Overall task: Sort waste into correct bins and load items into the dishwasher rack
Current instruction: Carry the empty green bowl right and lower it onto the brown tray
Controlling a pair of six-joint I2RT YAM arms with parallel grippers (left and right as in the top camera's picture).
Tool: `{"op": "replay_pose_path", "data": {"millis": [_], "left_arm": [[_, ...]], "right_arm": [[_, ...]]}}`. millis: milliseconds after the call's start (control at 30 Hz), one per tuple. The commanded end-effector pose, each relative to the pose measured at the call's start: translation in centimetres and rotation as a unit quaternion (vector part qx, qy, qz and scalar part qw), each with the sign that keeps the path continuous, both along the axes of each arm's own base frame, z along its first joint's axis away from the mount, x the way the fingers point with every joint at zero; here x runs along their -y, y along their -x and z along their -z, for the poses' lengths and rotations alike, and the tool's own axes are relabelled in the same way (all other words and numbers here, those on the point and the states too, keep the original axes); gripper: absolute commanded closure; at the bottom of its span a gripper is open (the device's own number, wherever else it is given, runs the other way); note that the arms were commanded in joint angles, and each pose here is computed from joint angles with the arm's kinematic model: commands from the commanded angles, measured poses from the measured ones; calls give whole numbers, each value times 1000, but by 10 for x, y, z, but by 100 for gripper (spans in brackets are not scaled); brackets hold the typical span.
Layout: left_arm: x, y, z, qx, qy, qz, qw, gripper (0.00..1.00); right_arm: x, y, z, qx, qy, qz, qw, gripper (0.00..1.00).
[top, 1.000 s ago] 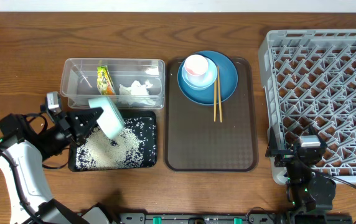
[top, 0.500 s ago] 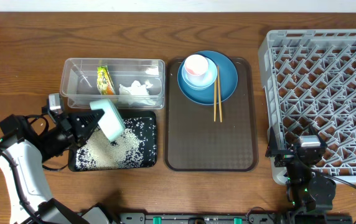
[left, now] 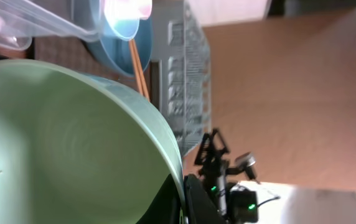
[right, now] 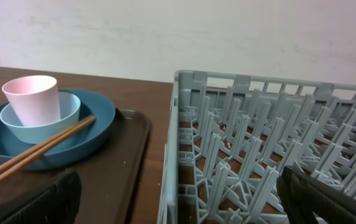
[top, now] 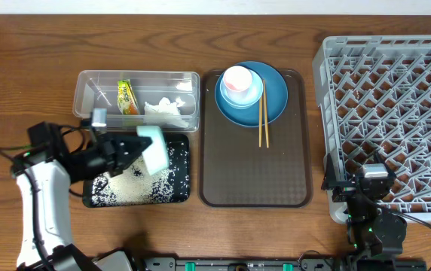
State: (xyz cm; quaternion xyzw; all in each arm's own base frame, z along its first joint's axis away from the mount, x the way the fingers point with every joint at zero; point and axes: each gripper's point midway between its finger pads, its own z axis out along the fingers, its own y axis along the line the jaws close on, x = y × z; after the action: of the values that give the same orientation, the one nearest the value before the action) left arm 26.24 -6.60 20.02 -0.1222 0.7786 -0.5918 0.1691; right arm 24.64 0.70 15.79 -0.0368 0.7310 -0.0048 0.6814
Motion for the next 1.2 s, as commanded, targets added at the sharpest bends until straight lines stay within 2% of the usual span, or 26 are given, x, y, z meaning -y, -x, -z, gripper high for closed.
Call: {"op": "replay_pose_path", "data": {"millis": [0, 133, 433, 633, 800, 1167], "left_arm": [[16, -1, 16, -51, -34, 19, 998, 94], [38, -7, 35, -82, -101, 36, 991, 94], [107, -17, 46, -49, -201, 67, 976, 94], [139, -2, 69, -33, -304, 72, 949, 94], [161, 12, 80, 10, -369, 89, 925, 94], [189, 14, 100, 70, -439, 88, 892, 94]], "right_arm": [[2, 0, 0, 2, 4, 4, 1000, 1], [2, 0, 0, 1, 4, 4, 1000, 1], [2, 0, 0, 1, 4, 4, 1000, 1], [2, 0, 0, 1, 4, 4, 1000, 1], [2, 0, 0, 1, 4, 4, 1000, 1], [2, 0, 0, 1, 4, 4, 1000, 1]]}}
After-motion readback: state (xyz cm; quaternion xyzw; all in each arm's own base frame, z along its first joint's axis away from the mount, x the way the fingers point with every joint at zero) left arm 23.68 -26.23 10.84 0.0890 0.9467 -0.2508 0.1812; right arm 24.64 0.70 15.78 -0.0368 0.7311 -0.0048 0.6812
